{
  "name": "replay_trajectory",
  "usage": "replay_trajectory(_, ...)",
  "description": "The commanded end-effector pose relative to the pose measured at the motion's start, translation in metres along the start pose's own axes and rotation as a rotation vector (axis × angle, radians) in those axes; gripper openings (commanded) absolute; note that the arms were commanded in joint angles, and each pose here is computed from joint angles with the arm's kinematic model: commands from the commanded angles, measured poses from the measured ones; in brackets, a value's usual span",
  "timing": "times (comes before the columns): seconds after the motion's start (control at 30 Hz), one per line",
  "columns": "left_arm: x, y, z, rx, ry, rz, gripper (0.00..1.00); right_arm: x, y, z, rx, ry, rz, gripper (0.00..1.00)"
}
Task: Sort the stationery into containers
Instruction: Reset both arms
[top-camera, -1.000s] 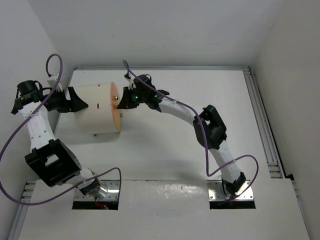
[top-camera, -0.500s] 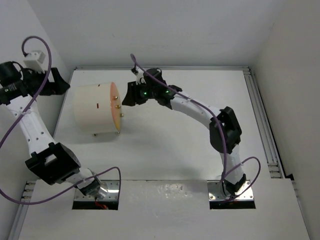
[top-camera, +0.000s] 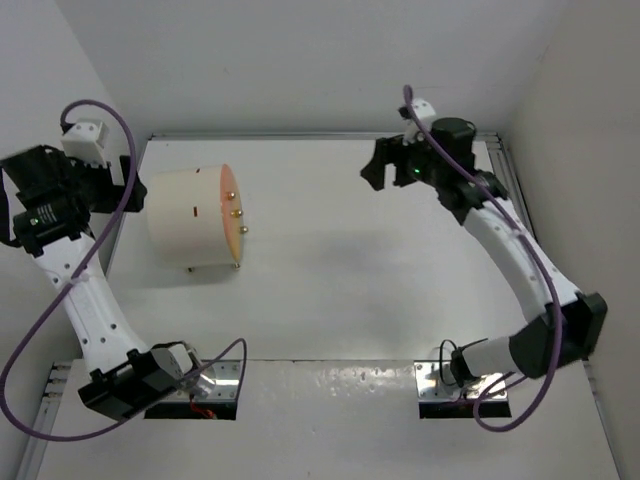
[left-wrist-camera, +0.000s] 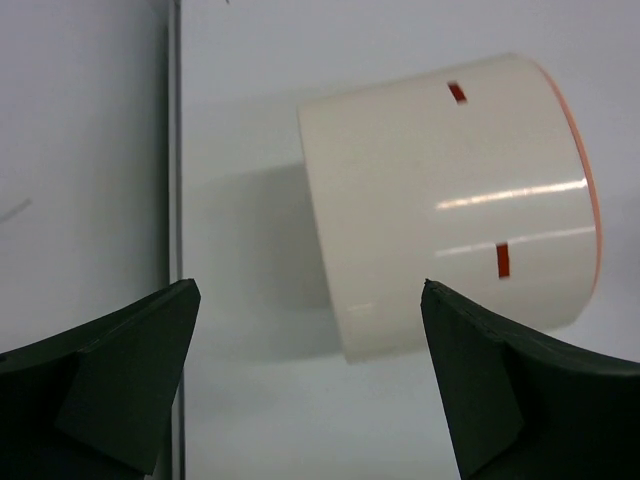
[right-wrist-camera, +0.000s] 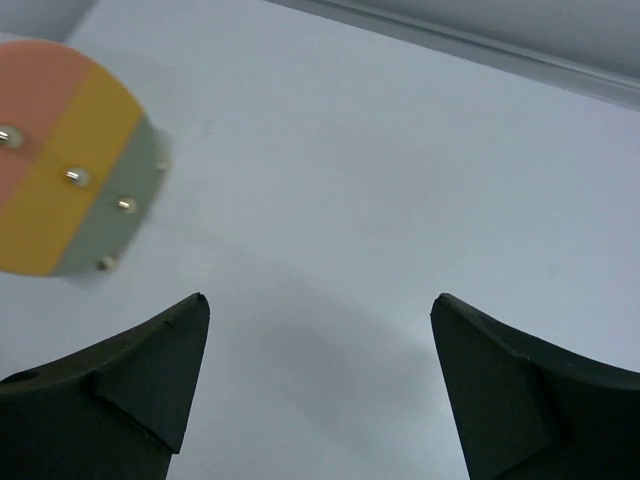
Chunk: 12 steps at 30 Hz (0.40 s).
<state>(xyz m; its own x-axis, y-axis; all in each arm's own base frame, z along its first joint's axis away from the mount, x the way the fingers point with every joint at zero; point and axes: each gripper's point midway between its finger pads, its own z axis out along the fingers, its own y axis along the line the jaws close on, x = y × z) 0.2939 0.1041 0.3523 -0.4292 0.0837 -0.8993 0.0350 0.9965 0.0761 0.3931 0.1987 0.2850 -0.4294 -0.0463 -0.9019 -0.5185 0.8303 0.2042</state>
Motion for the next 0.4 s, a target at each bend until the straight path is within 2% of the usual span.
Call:
replay_trajectory(0.0, 0.007, -0.015, -0.012, -0.007, -0.012, 0.054, 1.00, 0.023, -0.040, -0.044, 0.114, 0.019, -0.051, 0.91)
replay_trajectory(0.17, 0.006, -0.021, -0.007, 0.006, 0.018, 0.046, 1.00, 0.039, -0.069, -0.086, 0.212, -0.018, -0.013, 0.91)
replay_trajectory(0.37, -0.007, -0.021, 0.001, 0.001, 0.016, 0.043, 1.00, 0.044, -0.094, -0.103, 0.274, -0.032, 0.068, 0.91)
